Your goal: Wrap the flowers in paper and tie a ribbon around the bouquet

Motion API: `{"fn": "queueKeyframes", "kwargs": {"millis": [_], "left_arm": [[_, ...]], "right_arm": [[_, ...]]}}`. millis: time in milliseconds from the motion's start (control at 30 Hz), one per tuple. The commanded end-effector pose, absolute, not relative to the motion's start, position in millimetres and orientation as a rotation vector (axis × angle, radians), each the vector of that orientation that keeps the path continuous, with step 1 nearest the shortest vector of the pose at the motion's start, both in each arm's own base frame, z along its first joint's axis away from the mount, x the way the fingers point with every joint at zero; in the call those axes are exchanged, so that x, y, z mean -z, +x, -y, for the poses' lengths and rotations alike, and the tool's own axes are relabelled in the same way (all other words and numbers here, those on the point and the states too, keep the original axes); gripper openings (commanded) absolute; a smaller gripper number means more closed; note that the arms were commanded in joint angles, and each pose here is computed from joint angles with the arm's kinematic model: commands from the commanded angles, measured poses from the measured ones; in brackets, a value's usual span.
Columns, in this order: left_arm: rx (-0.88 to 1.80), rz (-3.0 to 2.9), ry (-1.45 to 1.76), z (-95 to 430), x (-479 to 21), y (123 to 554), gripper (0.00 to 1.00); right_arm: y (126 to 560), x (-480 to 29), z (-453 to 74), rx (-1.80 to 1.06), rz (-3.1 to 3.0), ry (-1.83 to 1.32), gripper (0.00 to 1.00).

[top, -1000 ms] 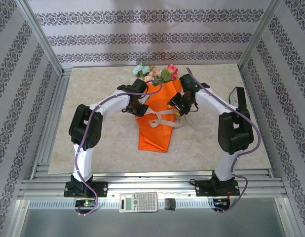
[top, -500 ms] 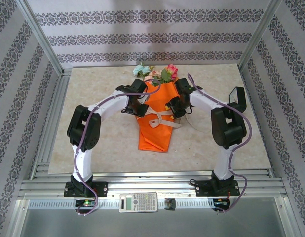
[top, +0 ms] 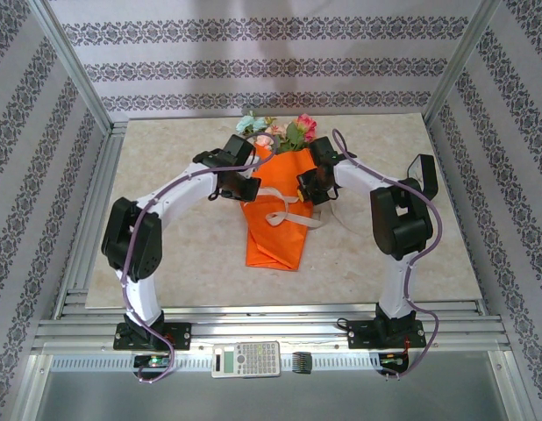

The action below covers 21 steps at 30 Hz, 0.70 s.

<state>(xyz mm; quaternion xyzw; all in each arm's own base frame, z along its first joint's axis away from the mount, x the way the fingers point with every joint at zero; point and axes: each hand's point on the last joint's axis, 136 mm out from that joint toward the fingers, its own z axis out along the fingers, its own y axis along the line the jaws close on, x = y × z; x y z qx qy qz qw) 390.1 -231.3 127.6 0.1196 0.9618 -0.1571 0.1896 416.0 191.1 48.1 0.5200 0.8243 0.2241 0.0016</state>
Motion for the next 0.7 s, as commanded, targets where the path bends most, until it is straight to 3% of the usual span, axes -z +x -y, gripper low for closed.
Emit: {"fn": "queueKeyframes", "kwargs": {"millis": [0, 233, 467, 600, 667], "left_arm": [[0.538, -2.585, 0.122, 216, -166, 406, 0.0], [0.579, -2.383, -0.592, 102, -188, 424, 0.0], [0.421, -2.335, -1.168, 2, -144, 393, 0.0], [0.372, -2.362, -1.363, -27, -117, 379, 0.0], [0.39, -2.401, -1.424, -26, -106, 372, 0.08]], "right_arm": [[429, -79, -172, -0.686, -2.498, 1.572, 0.0], [430, -92, -139, -0.676, -2.487, 1.532, 0.0], [425, -84, -107, -0.644, -2.496, 1.519, 0.0], [423, -78, -92, -0.626, -2.505, 1.513, 0.0], [425, -77, -90, -0.635, -2.513, 1.502, 0.0]]}}
